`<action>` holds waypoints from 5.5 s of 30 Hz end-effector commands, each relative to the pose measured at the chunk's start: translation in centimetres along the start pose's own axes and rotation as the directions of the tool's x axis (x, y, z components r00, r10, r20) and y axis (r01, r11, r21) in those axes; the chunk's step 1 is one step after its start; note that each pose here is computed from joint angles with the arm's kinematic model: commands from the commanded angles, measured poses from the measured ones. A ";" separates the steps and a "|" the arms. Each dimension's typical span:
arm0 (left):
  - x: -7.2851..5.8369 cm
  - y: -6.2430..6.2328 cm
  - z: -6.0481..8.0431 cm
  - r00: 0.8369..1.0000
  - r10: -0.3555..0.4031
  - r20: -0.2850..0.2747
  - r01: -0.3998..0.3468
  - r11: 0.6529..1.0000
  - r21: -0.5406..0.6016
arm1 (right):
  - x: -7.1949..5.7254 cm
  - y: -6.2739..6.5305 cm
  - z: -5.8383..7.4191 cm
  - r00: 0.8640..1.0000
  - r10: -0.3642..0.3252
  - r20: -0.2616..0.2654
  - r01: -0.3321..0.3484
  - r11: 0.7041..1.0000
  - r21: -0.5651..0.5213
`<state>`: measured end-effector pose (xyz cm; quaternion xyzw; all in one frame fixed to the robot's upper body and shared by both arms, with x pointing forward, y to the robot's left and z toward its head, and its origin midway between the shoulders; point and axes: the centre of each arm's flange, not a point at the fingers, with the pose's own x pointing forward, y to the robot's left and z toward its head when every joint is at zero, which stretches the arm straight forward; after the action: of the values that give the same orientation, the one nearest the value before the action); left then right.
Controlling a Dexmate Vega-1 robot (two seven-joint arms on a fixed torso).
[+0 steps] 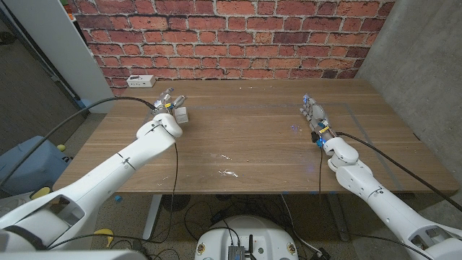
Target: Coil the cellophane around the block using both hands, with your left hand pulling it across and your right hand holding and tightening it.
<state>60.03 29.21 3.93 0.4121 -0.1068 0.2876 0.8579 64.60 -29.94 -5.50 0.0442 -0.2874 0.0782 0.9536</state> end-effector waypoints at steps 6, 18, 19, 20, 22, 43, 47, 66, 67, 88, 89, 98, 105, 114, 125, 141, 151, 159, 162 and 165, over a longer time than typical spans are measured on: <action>2.2 0.9 0.4 0.990 -0.079 -0.114 0.101 0.973 0.206 | 0.1 -0.2 -0.3 1.000 -0.009 -0.005 0.009 1.000 0.010; 3.8 -0.5 1.1 0.979 -0.149 -0.138 0.182 0.945 0.273 | 0.1 -0.4 -0.4 1.000 -0.023 -0.004 0.023 1.000 0.011; 4.0 -0.7 1.2 0.978 -0.159 -0.136 0.192 0.940 0.281 | 0.1 -0.4 -0.4 1.000 -0.025 -0.004 0.025 1.000 0.012; 4.0 -0.7 1.2 0.978 -0.160 -0.136 0.193 0.940 0.282 | 0.1 -0.4 -0.4 1.000 -0.025 -0.004 0.025 1.000 0.012; 4.3 -1.0 1.4 0.975 -0.172 -0.139 0.206 0.935 0.289 | 0.0 -0.5 -0.5 1.000 -0.028 -0.006 0.028 1.000 0.013; 5.8 -3.4 1.8 0.962 -0.232 -0.144 0.269 0.896 0.354 | 0.3 -0.3 -0.4 0.999 -0.037 -0.005 0.037 0.999 0.007; 6.1 -3.7 1.9 0.955 -0.251 -0.155 0.292 0.878 0.380 | 0.4 -0.3 -0.3 0.999 -0.036 -0.004 0.036 0.999 0.004; 7.3 -4.7 2.8 0.948 -0.288 -0.137 0.319 0.843 0.434 | 0.6 -0.4 -0.2 0.999 -0.049 -0.001 0.049 0.999 -0.003; 7.3 -4.7 2.8 0.950 -0.279 -0.138 0.311 0.848 0.429 | 0.6 -0.4 -0.2 0.999 -0.048 -0.001 0.048 0.999 -0.004; 5.1 -3.0 4.5 1.000 -0.011 0.007 0.007 0.905 0.425 | -0.9 -0.7 -0.2 0.998 -0.062 0.006 0.062 0.998 0.003; 5.0 -2.9 4.7 1.000 -0.005 0.020 -0.004 0.907 0.421 | -1.0 -0.8 -0.2 0.998 -0.065 0.006 0.065 0.998 0.001; 4.7 -2.8 6.9 0.988 -0.005 0.154 -0.059 0.911 0.407 | -2.2 -1.0 0.4 0.997 -0.074 0.021 0.074 0.997 -0.016; 4.9 -3.1 8.8 0.966 -0.059 0.254 -0.053 0.909 0.414 | -3.0 -1.1 1.0 0.997 -0.076 0.028 0.077 0.996 -0.037; 5.0 -3.4 11.4 0.920 -0.126 0.372 -0.054 0.898 0.437 | -3.7 -1.3 1.8 0.996 -0.081 0.044 0.084 0.995 -0.062; 3.7 -4.0 15.3 0.824 -0.227 0.519 -0.085 0.856 0.509 | -4.3 -1.3 2.1 0.994 -0.093 0.056 0.097 0.993 -0.073; 1.1 -5.7 19.2 0.662 -0.385 0.644 -0.108 0.801 0.589 | -5.3 -1.2 1.7 0.992 -0.108 0.058 0.112 0.992 -0.065; -0.7 -6.5 20.8 0.544 -0.463 0.700 -0.129 0.778 0.615 | -5.2 -0.7 1.6 0.991 -0.119 0.064 0.124 0.990 -0.067; -1.2 -6.9 21.4 0.464 -0.529 0.711 -0.109 0.762 0.638 | -5.8 -0.5 1.7 0.988 -0.138 0.064 0.142 0.987 -0.069; -1.3 -7.2 21.5 0.430 -0.558 0.710 -0.096 0.754 0.650 | -6.3 -0.4 1.8 0.987 -0.149 0.062 0.153 0.985 -0.073; -1.4 -7.4 21.5 0.396 -0.586 0.707 -0.098 0.739 0.667 | -7.0 -0.2 2.0 0.985 -0.161 0.064 0.166 0.983 -0.077</action>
<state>64.56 9.51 12.74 0.7551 -0.3579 -0.0342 0.5482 59.11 -31.38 -7.25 0.0317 -0.3157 0.0037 0.9483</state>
